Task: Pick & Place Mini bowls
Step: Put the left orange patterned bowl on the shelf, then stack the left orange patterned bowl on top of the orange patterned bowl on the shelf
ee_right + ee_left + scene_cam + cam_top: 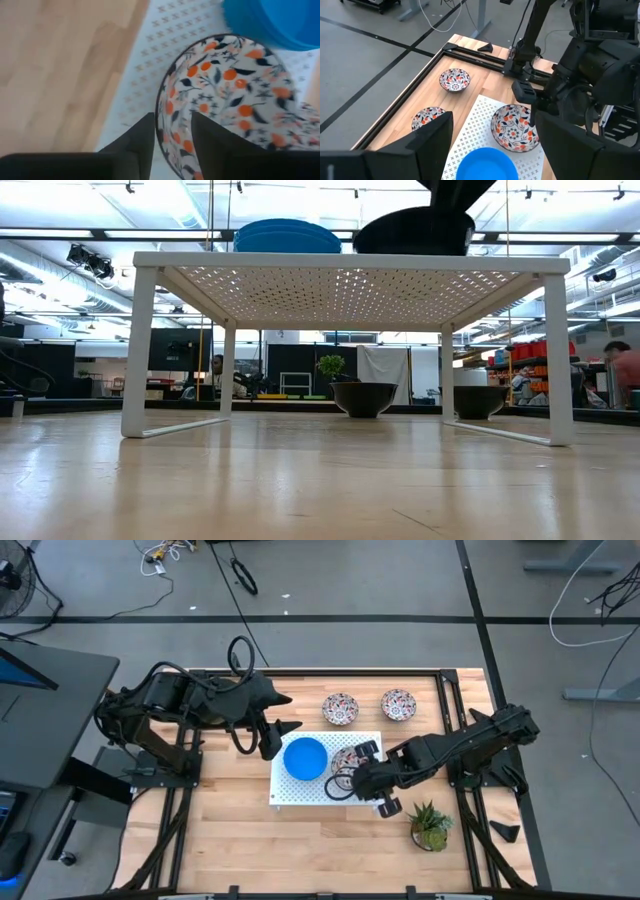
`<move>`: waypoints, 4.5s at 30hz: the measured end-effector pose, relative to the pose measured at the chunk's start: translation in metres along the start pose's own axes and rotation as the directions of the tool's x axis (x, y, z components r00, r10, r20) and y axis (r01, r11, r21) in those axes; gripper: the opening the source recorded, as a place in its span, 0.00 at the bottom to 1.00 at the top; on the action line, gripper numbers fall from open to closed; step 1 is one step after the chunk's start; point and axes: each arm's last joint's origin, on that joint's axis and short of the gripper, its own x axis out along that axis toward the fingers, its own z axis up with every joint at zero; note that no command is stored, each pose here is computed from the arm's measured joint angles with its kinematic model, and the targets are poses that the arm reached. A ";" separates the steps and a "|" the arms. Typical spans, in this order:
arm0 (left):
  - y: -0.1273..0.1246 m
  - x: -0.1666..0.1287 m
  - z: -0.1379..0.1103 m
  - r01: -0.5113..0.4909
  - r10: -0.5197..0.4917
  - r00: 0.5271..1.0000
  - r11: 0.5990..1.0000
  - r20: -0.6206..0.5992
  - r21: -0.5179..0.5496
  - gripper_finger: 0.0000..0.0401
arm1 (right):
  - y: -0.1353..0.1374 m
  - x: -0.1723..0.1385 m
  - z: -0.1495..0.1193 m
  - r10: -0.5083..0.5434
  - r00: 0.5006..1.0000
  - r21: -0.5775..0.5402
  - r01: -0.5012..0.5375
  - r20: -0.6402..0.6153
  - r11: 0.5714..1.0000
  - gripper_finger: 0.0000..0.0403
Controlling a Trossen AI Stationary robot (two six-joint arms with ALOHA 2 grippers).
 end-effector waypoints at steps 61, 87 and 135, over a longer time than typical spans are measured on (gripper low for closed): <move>0.059 -0.067 -0.128 0.226 -0.263 0.948 0.954 0.182 0.199 0.72 | -0.011 -0.029 -0.008 -0.037 0.994 0.129 0.024 0.101 0.991 0.41; 0.120 -0.024 -0.275 0.246 -0.220 0.907 0.969 0.360 -0.029 0.72 | -0.019 -0.048 0.040 -0.123 0.794 0.229 -0.020 0.595 0.973 0.41; 0.123 0.019 -0.356 0.359 -0.357 0.879 0.932 0.316 0.057 0.72 | -0.042 -0.049 0.042 -0.190 0.758 0.325 -0.031 0.624 0.945 0.41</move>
